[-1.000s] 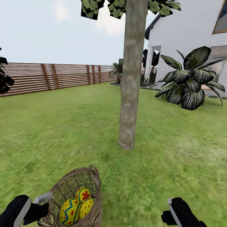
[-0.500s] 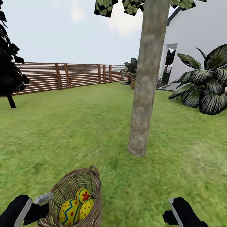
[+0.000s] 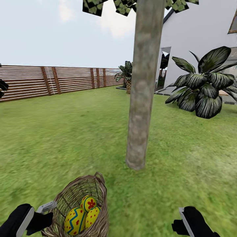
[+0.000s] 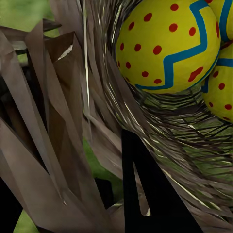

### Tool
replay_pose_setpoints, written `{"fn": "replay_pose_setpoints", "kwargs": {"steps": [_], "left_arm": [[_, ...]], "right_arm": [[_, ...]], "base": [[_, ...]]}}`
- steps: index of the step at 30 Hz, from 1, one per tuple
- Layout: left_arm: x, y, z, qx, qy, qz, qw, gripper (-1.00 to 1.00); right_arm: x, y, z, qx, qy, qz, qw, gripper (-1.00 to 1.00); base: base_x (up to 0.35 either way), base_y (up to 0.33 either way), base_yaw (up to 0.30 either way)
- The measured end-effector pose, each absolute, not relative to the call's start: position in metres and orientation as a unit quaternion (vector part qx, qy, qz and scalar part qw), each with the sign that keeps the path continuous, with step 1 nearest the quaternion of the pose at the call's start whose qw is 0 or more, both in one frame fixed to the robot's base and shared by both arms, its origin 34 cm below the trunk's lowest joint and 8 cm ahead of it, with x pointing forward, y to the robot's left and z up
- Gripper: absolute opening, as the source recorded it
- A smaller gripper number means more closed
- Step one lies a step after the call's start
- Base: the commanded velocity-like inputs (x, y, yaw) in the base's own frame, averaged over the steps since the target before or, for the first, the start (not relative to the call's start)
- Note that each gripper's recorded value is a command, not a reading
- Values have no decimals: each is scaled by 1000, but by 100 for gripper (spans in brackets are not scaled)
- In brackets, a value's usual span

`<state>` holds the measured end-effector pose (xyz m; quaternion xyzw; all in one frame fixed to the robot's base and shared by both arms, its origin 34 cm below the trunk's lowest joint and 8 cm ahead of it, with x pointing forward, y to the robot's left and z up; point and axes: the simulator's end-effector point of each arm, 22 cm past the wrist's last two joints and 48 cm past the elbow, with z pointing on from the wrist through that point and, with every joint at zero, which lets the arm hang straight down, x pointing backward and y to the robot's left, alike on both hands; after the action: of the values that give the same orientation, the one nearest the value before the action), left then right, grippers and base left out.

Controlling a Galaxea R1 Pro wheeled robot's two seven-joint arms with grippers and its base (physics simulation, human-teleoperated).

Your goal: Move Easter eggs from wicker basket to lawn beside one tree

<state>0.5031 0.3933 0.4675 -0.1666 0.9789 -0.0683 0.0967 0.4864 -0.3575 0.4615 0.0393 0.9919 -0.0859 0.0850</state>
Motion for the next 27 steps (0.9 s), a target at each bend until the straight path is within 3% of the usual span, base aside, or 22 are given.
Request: {"fn": "replay_pose_setpoints", "kwargs": {"steps": [27], "left_arm": [[492,390,417,-162,980,-66,93,-100]], "right_arm": [[478,-354,412,34,992,-86,85,100]], "base": [[5,0,0]]}}
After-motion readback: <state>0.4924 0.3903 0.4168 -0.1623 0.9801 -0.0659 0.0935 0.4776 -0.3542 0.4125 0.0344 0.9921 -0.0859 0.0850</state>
